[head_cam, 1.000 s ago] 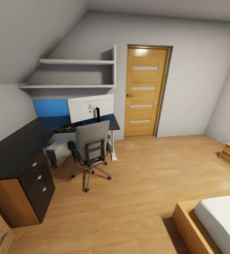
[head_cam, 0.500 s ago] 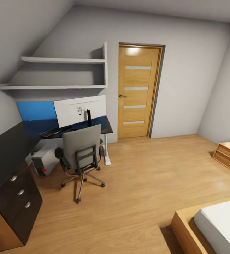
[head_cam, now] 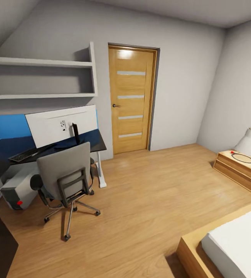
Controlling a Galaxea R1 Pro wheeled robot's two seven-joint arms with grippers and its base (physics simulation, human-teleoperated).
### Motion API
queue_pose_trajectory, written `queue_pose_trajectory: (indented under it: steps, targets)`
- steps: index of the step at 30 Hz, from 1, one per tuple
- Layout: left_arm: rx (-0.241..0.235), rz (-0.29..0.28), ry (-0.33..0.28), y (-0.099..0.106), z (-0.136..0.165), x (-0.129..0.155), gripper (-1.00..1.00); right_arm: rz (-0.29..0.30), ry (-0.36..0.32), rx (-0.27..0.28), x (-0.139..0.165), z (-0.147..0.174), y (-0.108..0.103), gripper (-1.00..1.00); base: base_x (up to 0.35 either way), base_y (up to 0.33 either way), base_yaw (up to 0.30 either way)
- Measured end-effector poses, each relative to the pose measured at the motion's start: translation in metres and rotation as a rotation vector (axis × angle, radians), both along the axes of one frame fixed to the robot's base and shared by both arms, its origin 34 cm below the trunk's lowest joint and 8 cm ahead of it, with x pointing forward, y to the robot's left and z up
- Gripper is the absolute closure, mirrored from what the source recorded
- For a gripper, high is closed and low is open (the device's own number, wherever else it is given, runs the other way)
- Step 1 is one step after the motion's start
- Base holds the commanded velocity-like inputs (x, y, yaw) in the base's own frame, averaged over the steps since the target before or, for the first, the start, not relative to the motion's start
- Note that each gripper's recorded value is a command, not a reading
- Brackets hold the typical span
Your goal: In the bedroom, organize the workspace by keeping the computer under the desk, ensuring the monitor is on the desk, placing the keyboard on the desk next to the monitor, placing the mouse on the desk next to the keyboard, moving the folder from the swivel chair onto the desk next to the mouse, stacking the notebook on top of the folder with the pen on top of the notebook, and positioning the swivel chair next to the desk.
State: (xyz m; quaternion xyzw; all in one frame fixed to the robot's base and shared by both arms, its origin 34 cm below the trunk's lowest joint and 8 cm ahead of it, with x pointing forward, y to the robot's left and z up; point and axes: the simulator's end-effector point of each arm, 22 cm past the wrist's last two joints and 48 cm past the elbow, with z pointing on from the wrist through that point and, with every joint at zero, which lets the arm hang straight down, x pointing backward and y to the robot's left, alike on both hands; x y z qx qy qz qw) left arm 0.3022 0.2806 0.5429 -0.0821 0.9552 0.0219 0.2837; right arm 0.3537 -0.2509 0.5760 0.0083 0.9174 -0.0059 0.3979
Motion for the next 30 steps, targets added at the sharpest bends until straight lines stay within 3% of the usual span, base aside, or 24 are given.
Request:
queue_pose_trajectory:
  steps: [30]
  targets:
    - [-0.001, 0.002, 0.013, -0.0005, -0.0022, -0.0051, -1.00, -0.002, 0.019, -0.003, -0.0066, -0.0040, -0.0016, -1.00, 0.322, 0.000, -0.013]
